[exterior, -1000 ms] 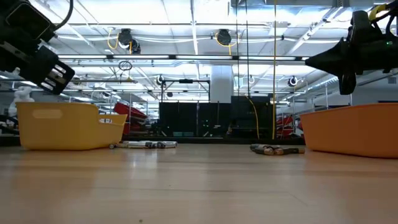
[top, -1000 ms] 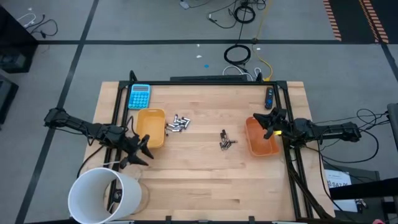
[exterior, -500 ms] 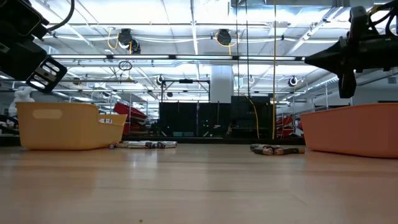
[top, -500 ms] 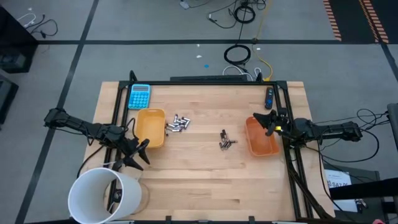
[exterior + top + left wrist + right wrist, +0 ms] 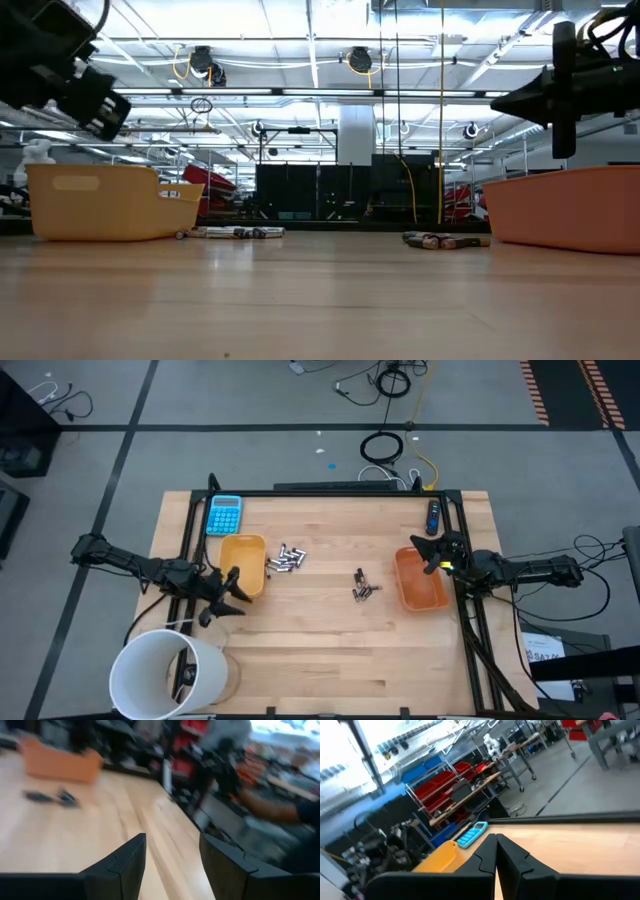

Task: Sort batteries
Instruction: Put the black battery into the orange bin

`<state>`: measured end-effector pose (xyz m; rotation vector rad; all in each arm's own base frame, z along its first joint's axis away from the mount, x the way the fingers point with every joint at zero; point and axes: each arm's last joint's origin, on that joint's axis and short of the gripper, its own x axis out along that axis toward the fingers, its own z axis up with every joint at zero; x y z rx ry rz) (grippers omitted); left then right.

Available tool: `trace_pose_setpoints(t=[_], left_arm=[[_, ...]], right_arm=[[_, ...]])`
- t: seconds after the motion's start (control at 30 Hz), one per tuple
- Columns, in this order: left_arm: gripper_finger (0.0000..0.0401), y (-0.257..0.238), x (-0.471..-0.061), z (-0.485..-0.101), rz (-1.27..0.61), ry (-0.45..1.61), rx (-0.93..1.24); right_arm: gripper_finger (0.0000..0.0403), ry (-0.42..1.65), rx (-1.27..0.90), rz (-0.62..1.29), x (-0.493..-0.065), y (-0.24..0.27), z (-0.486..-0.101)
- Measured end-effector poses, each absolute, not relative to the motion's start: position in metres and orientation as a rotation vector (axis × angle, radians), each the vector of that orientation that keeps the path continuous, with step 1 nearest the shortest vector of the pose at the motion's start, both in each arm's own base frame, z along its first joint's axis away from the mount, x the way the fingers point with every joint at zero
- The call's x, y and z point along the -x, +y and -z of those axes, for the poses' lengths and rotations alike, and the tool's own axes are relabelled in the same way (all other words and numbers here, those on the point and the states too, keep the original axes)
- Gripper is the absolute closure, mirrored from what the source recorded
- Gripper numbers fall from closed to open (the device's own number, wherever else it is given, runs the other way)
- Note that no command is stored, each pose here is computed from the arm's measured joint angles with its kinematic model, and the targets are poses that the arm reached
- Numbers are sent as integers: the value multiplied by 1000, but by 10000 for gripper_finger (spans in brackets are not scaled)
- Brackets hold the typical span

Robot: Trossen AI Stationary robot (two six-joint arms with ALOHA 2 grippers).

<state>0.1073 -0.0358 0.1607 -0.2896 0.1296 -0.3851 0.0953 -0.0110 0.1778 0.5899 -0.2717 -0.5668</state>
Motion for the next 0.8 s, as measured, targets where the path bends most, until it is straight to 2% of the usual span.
trace_pose_setpoints(t=[0.23,0.37,0.47,0.53,0.8], left_arm=[[208,-32,-109,-172,252,-5,307],[208,-23,-109,-175,-48,-84,311],[208,-16,-108,-176,-297,-109,228],[208,-13,-107,-175,-395,-110,215],[208,-13,-107,-176,-409,-120,278]], right_arm=[[403,-299,-536,546,-95,-11,-183],[403,-299,-516,549,-95,-11,-184],[403,-288,-508,565,-95,-11,-182],[403,-268,-510,555,-95,-11,-181],[403,-51,-419,331,-104,-4,-168]])
